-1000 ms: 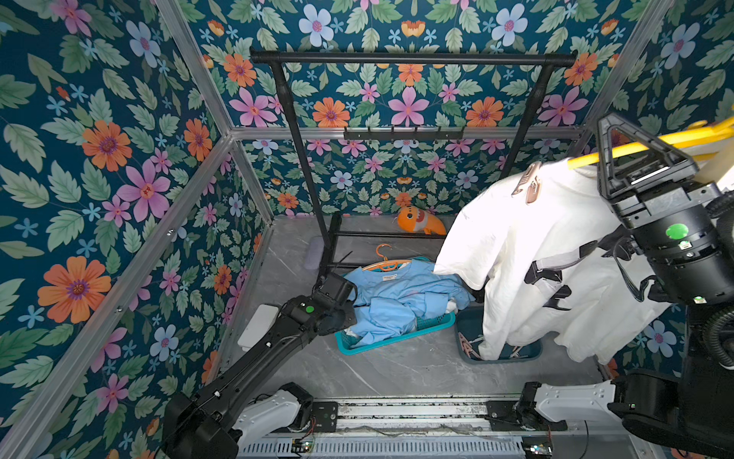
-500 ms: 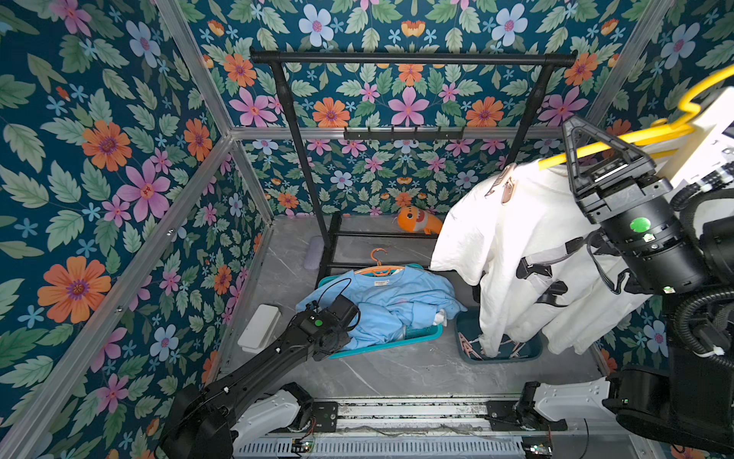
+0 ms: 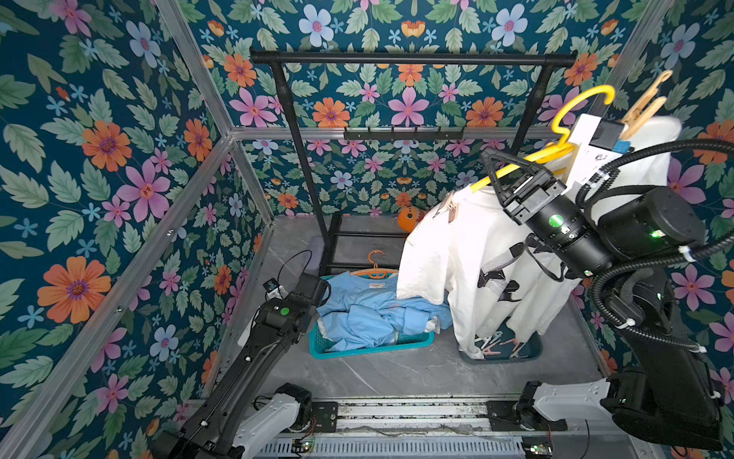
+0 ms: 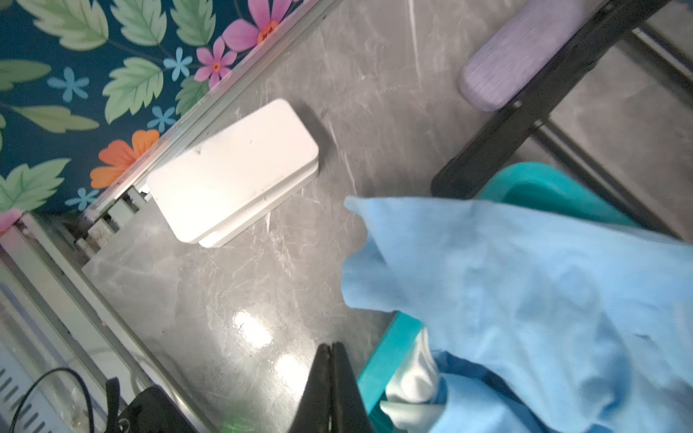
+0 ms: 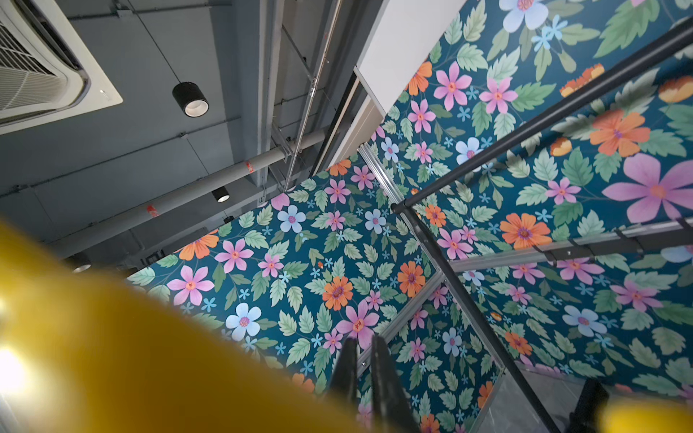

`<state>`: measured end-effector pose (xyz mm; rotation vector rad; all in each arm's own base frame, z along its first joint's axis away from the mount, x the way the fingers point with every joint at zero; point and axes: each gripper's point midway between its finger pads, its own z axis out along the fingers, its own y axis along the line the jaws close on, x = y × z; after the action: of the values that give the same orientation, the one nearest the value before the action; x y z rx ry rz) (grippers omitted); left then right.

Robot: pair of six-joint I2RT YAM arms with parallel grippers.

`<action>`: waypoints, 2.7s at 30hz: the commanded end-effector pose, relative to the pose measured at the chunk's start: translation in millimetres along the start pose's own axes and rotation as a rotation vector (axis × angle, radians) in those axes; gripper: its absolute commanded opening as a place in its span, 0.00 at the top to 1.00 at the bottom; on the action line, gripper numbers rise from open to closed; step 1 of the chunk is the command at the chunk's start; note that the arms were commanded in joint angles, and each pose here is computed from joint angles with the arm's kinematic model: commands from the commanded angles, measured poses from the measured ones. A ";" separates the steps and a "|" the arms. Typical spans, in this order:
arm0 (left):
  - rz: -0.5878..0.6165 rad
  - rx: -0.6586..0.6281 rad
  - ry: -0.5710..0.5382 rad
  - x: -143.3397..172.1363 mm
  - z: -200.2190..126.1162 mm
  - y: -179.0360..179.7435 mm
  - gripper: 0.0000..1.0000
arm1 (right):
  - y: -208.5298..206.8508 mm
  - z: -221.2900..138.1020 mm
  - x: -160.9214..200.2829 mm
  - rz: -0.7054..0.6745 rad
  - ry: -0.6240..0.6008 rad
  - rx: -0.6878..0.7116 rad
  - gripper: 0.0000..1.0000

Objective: Use clothespins to secure the t-shirt on both sides of the hanger
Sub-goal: Adjust the basket at the center of the board, then hang the hanger on the clothesline.

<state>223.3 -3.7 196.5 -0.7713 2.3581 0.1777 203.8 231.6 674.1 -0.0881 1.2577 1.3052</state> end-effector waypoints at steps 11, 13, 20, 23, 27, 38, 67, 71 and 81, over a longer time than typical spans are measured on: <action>0.500 0.957 -0.486 -113.4 -217.4 -134.3 0.14 | 9.6 -7.8 -3.4 0.128 -0.044 -0.087 1.00; 0.572 1.062 -0.527 -114.7 -245.1 -144.2 0.14 | 6.4 -7.9 -2.3 0.125 -0.045 -0.074 1.00; 0.658 1.411 -0.688 -131.5 -347.4 -175.0 0.22 | -9.0 -1.1 13.1 0.157 -0.035 -0.039 1.00; 0.723 1.548 -0.686 -123.2 -368.4 -184.9 0.22 | -9.3 -1.4 12.1 0.171 -0.049 -0.047 1.00; 0.779 1.629 -0.691 -113.3 -376.3 -188.6 0.19 | -9.1 -1.7 9.2 0.172 -0.061 -0.044 1.00; 0.924 1.705 -0.646 -62.6 -377.7 -213.8 0.13 | -14.1 10.1 14.2 0.174 -0.063 -0.033 1.00; 0.988 1.706 -0.629 -36.4 -384.2 -250.5 0.90 | -25.5 20.2 33.6 0.196 -0.008 0.001 1.00; 0.976 1.698 -0.618 -33.1 -385.9 -253.7 1.00 | -28.5 17.5 32.6 0.189 -0.015 0.017 1.00; 0.857 1.567 -0.608 -48.4 -371.4 -260.4 1.00 | -39.1 4.6 26.4 0.143 -0.060 0.066 0.32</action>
<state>189.2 -316.0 527.0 1.0168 1.3606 -0.8918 231.8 250.6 623.4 0.0699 1.3323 1.4028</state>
